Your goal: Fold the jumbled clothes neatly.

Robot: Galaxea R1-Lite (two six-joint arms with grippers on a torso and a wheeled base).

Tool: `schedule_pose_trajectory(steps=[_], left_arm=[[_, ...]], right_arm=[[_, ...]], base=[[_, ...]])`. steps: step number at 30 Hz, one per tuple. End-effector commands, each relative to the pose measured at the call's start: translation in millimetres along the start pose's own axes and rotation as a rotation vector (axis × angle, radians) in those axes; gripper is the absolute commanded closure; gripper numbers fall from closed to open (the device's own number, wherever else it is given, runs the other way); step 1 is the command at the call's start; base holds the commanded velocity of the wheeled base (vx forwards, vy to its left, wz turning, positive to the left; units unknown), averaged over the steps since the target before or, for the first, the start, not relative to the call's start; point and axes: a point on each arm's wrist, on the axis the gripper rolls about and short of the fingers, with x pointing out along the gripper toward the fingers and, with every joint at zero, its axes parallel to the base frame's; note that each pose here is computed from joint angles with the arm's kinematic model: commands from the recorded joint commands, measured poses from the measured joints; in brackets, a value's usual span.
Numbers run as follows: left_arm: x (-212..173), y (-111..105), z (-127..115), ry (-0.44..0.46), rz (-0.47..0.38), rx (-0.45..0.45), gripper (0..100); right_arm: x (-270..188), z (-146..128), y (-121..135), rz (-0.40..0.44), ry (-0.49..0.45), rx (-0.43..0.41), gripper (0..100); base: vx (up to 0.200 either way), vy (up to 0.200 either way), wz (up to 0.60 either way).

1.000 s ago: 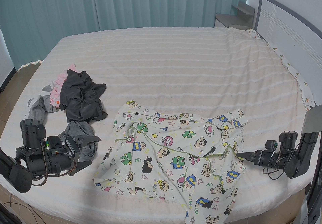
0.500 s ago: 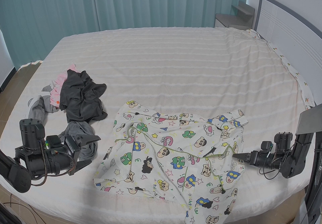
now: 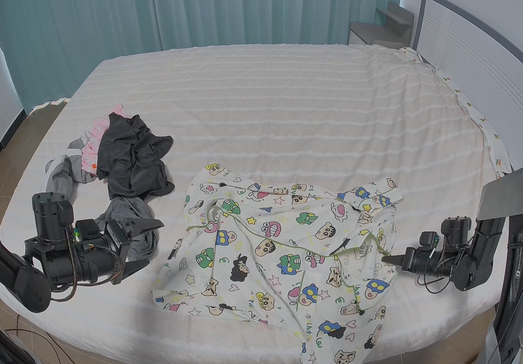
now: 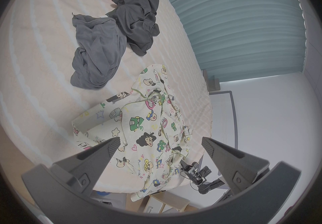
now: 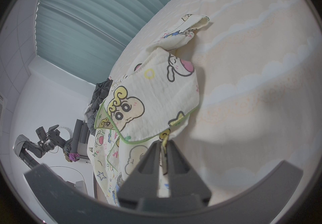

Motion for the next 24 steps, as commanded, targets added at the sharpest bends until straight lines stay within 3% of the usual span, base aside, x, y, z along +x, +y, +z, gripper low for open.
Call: schedule_pose_trajectory(steps=[1,13,24], left_arm=[[1.2,0.5,0.0,0.004,0.002,-0.013,0],[2.9,2.1,-2.5,0.015,0.012,-0.020,0],[4.6,4.3,-2.7,0.015,0.025,-0.018,0]], right_arm=[[0.0,-0.4,-0.9,-0.002,0.000,0.006,100],[-18.5,1.5,-1.4,-0.015,-0.077,0.018,100],[-52.7,8.7,-29.3,-0.114,-0.183,0.085,100]], base=[[0.000,0.000,0.00],[0.000,0.000,0.00],[0.000,0.000,0.00]])
